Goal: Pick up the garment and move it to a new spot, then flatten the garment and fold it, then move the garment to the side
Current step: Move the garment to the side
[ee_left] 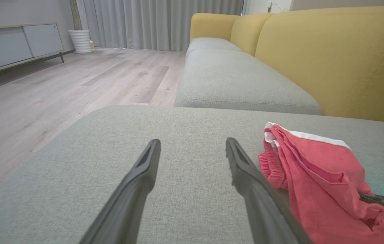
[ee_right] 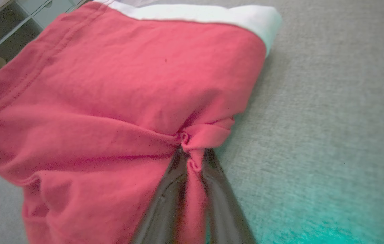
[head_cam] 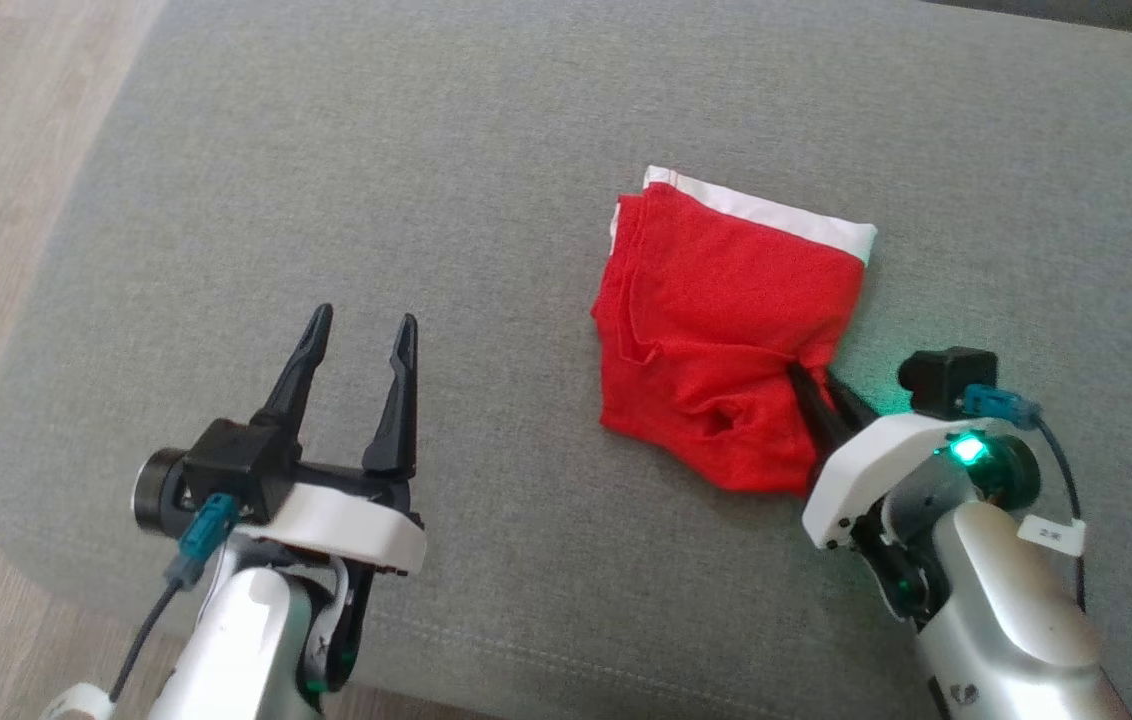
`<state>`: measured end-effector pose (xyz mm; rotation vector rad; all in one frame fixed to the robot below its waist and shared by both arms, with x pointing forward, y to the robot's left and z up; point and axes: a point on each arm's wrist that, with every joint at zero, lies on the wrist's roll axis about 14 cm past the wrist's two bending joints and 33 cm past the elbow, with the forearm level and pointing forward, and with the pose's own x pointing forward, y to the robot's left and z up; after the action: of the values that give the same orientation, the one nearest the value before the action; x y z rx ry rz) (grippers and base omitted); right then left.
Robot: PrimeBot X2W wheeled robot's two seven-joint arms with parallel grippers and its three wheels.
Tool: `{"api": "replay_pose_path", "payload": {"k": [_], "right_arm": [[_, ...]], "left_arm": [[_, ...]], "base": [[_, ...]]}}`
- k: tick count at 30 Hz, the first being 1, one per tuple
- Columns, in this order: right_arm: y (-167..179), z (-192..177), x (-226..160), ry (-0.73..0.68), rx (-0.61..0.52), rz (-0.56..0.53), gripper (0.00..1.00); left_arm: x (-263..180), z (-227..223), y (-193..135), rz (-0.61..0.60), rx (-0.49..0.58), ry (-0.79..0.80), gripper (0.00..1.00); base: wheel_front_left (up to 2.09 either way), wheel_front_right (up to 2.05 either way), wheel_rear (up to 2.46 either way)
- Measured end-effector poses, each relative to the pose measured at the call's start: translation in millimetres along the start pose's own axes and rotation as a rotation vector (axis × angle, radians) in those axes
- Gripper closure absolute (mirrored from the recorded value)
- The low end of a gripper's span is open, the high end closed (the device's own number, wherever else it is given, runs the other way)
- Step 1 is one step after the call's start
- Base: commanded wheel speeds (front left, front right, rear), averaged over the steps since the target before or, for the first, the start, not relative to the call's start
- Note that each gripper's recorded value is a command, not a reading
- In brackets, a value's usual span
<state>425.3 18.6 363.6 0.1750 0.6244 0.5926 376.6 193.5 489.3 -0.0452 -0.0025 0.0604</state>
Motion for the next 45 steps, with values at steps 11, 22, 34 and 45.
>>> {"api": "replay_pose_path", "payload": {"k": [11,22,34,45], "right_arm": [[-16.8,2.6,-18.3,-0.012,-0.064,-0.059,1.0],[-97.1,-3.8,-100.4,-0.007,-0.14,-0.298,1.0],[-187.4,42.7,-174.6,-0.007,-0.303,-0.524,1.0],[-259.0,92.7,-245.1,0.017,-0.357,-0.752,1.0]], "left_arm": [[17.2,2.9,-21.8,-0.075,-0.002,-0.027,0.0],[47.7,-6.3,-86.8,-0.281,-0.025,-0.033,0.0],[76.8,-33.8,-161.3,-0.501,-0.066,-0.006,0.0],[84.2,-67.7,-173.2,-0.538,-0.079,0.061,0.0]], "base": [[0.0,0.0,0.0],[0.0,0.0,0.0],[0.0,0.0,0.0],[0.0,0.0,0.0]]}}
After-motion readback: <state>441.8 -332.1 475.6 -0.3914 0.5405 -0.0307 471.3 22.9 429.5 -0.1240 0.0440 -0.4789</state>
